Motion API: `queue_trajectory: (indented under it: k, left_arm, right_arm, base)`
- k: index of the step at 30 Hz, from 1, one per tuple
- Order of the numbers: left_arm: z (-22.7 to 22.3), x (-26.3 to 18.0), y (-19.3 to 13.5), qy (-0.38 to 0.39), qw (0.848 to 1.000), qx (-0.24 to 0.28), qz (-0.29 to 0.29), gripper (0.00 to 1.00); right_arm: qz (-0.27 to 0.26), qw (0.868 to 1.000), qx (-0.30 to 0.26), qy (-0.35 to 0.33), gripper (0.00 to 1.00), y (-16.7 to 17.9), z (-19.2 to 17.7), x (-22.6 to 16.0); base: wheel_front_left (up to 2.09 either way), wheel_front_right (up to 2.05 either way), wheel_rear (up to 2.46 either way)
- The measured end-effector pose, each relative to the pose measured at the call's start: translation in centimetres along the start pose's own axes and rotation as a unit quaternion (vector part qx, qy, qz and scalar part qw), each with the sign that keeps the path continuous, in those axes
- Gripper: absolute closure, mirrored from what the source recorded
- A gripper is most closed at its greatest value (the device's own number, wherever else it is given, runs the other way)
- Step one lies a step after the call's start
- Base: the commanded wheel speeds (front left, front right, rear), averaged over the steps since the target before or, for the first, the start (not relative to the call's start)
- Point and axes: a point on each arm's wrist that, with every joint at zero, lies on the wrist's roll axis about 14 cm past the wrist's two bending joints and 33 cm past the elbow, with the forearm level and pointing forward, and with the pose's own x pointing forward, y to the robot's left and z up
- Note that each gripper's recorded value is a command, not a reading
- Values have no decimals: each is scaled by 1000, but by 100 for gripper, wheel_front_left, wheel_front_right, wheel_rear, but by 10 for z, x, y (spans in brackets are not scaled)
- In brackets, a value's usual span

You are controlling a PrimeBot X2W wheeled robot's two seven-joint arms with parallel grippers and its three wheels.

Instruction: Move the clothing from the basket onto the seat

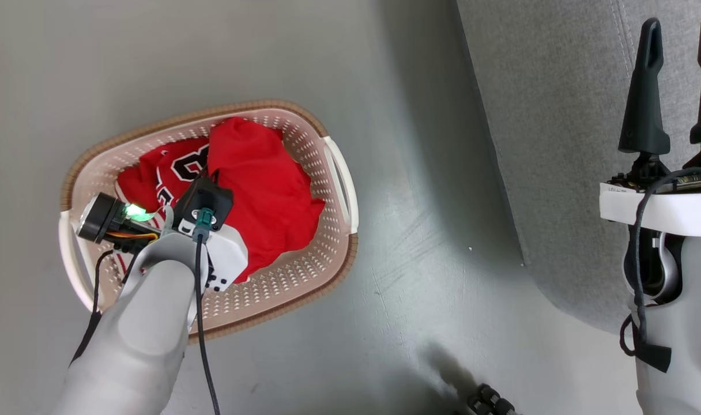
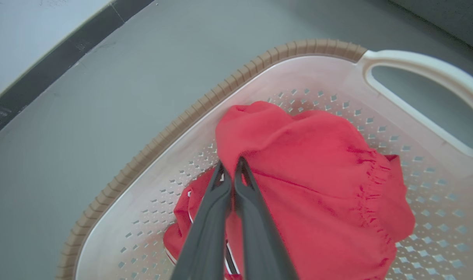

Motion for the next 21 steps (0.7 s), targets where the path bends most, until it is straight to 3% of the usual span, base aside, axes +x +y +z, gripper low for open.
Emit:
queue_trajectory:
  k: [21]
  left_arm:
    - [108,-52,34,-149,985,-39,71,100]
  right_arm:
    - [39,999,-5,-13,0,28,22,-10]
  base:
    - [0,0,0]
